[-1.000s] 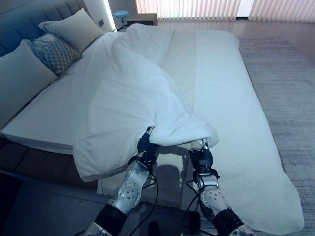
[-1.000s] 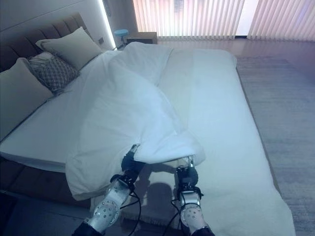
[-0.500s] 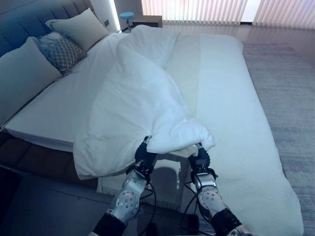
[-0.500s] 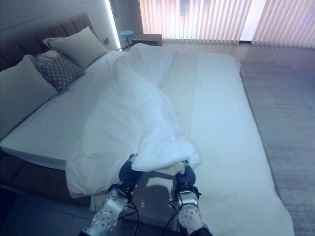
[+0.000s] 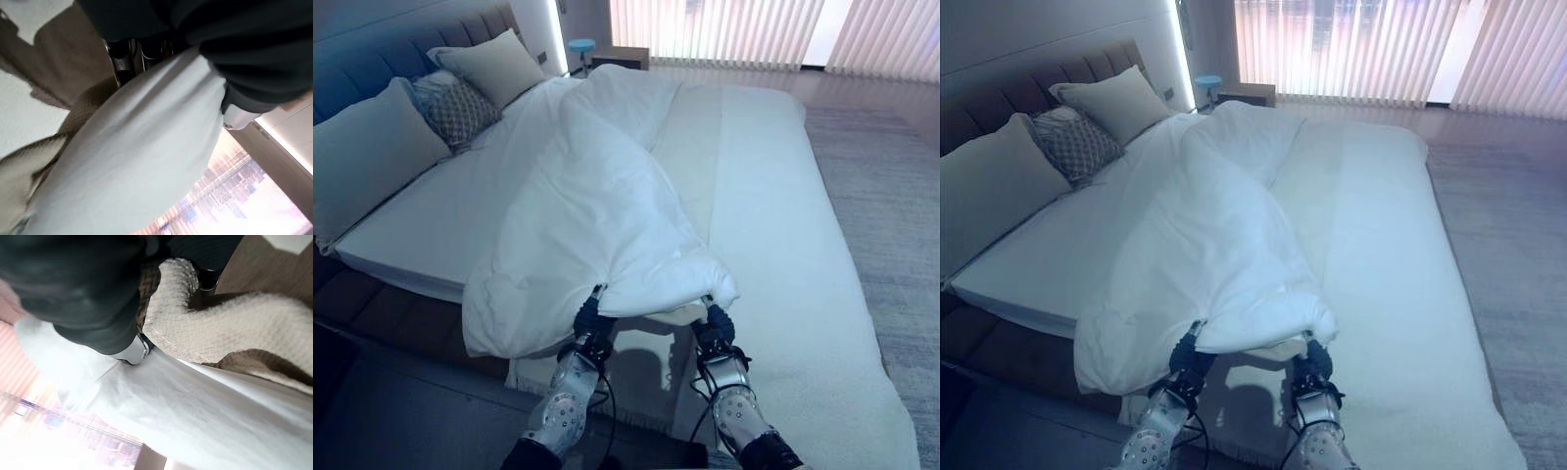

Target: Make the bed

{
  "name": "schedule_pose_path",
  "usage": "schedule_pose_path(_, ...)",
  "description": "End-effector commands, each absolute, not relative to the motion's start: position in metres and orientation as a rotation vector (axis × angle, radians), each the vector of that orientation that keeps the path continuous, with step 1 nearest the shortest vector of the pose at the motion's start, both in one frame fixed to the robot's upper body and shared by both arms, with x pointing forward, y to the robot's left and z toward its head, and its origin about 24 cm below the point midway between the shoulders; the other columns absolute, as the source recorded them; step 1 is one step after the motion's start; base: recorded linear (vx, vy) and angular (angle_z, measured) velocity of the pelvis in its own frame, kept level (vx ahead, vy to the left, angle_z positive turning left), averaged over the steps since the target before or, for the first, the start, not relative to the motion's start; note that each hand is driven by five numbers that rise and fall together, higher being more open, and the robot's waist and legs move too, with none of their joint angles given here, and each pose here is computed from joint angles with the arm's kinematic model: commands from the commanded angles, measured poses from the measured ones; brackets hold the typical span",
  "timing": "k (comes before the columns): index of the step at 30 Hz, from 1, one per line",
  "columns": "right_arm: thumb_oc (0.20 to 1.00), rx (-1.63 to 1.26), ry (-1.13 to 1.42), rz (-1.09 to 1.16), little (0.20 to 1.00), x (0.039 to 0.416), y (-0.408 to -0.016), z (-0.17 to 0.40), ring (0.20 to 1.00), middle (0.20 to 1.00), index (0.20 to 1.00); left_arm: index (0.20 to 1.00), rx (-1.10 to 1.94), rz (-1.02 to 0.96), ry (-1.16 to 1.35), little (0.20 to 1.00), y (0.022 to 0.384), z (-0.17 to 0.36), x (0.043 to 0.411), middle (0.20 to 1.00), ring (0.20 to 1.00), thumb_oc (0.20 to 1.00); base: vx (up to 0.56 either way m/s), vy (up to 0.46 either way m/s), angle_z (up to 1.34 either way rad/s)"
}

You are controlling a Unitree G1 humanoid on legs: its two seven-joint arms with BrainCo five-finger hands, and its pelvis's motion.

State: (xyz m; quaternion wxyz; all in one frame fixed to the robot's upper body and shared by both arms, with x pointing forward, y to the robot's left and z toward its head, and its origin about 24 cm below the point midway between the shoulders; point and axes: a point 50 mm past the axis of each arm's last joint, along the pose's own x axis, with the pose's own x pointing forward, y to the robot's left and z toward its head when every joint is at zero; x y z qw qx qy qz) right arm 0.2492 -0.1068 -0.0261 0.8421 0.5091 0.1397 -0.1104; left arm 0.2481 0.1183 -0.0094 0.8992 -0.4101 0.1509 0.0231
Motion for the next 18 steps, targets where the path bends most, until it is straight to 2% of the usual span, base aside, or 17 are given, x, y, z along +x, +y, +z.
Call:
schedule_pose_path(1,0.200,0.982,0.064,-0.330,0.200,0.259,-0.171,-0.001,0.200,0.200,0.200,0.200,-0.742,0.268,0.058,0.200,0.189,0.016,0.261,0.200,0.200,0.200,-0.11,0.009,-0.02)
schedule_pose_path(6,0.200,0.937,0.140,-0.298,0.200,0.253,-0.167,-0.013,0.200,0.200,0.200,0.200,-0.786,0.354,0.009,0.200,0.198,0.020,0.262,0.200,0.200,0.200,-0.09,0.072,0.09)
schedule_pose_path(8,0.200,0.930,0.194,-0.268,0.200,0.248,-0.163,-0.020,0.200,0.200,0.200,0.200,-0.806,0.402,-0.010,0.200,0.204,0.018,0.259,0.200,0.200,0.200,-0.05,0.334,0.23)
schedule_pose_path(15,0.200,0.900,0.289,-0.222,0.200,0.238,-0.159,-0.033,0.200,0.200,0.200,0.200,-0.755,0.400,-0.044,0.200,0.210,0.024,0.264,0.200,0.200,0.200,-0.06,0.551,-0.08)
schedule_pose_path(18,0.200,0.910,0.310,-0.234,0.200,0.237,-0.153,-0.038,0.200,0.200,0.200,0.200,-0.666,0.383,-0.047,0.200,0.213,0.027,0.267,0.200,0.200,0.200,-0.30,0.729,-0.13)
